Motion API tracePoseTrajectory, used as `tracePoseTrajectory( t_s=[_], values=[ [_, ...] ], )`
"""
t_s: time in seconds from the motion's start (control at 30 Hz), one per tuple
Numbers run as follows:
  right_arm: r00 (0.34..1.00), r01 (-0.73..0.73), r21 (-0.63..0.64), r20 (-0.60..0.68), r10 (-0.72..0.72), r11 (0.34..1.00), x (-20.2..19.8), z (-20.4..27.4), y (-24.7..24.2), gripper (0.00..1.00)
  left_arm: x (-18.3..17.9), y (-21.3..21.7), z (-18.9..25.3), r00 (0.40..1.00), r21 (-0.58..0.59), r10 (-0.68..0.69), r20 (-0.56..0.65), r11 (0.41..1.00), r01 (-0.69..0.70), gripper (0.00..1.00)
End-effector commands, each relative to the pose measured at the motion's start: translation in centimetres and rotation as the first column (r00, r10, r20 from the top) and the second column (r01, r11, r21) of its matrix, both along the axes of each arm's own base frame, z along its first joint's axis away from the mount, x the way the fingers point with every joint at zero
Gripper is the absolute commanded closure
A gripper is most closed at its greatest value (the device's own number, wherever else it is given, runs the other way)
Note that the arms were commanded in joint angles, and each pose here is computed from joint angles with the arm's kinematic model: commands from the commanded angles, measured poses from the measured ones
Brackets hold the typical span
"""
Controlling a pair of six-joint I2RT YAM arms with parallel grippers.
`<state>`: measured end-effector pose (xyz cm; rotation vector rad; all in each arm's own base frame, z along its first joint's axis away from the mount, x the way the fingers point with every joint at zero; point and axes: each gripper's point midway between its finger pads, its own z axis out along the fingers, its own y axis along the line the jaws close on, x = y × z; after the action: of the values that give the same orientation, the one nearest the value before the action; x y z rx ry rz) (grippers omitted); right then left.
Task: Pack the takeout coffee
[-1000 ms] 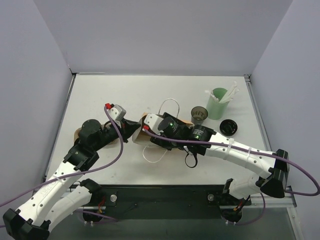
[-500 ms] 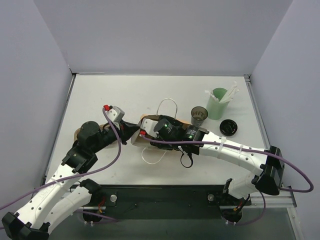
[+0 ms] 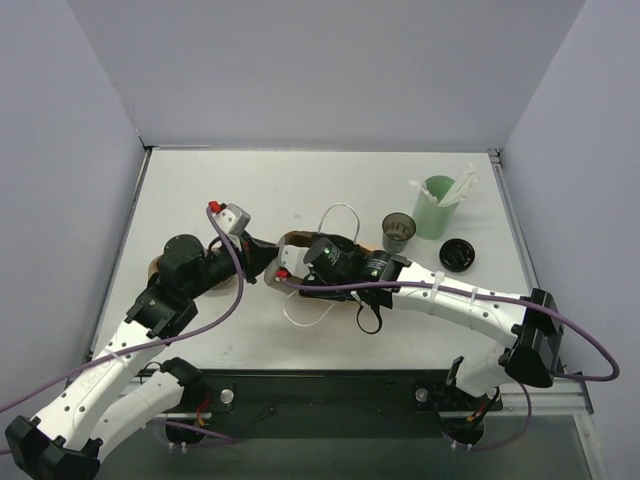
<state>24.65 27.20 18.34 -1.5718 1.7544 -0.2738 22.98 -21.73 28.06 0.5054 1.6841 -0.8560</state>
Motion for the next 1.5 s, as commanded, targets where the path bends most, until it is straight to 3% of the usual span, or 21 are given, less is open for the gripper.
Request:
tracePoseTrajectory(
  t_s=[0.0, 0.2, 0.33, 0.47, 0.7, 1.1, 1.23, 1.47],
  values=[
    [1.0, -0.015, -0.076, 0.007, 0.016, 0.997, 0.5, -1.1, -1.0, 0.62, 0.1, -0.2, 3.5, 0.997, -0.037, -0.02, 0.076, 0.999, 0.023, 1.0],
    [0.998, 0.011, -0.064, 0.057, -0.007, 0.998, 1.9, -1.1, -1.1, 0.64, 0.6, -0.6, 5.0, 0.983, -0.038, -0.037, 0.177, 0.998, 0.044, 1.0],
    [0.998, 0.004, -0.067, 0.068, 0.001, 0.998, 3.0, -1.0, -0.5, 0.64, 2.4, 0.5, 5.6, 0.973, -0.066, 0.065, 0.222, 0.996, -0.052, 1.0],
    [0.998, 0.013, -0.065, 0.068, -0.009, 0.998, 4.4, -0.9, -0.2, 0.65, 3.6, 0.5, 6.2, 0.963, -0.029, 0.054, 0.263, 0.998, -0.048, 1.0],
    [0.997, 0.022, -0.081, 0.07, -0.017, 0.996, 5.3, -1.2, -0.1, 0.65, 2.4, 0.9, 3.0, 0.976, -0.008, 0.027, 0.217, 1.0, -0.026, 1.0],
    [0.995, -0.009, -0.049, 0.097, 0.013, 0.999, 6.6, -1.3, 0.1, 0.65, 1.7, 0.0, 3.1, 0.98, -0.002, -0.036, 0.193, 0.999, 0.037, 1.0],
    [0.993, -0.012, -0.068, 0.12, 0.02, 0.998, 6.6, -1.2, -0.3, 0.65, 2.5, 1.1, 3.4, 0.978, 0.005, 0.039, 0.205, 0.999, -0.041, 1.0],
    [0.985, -0.037, -0.081, 0.167, 0.05, 0.996, 6.0, -0.1, -1.0, 0.66, 1.9, 1.4, 2.4, 0.981, 0.03, 0.027, 0.195, 0.999, -0.034, 1.0]
  ],
)
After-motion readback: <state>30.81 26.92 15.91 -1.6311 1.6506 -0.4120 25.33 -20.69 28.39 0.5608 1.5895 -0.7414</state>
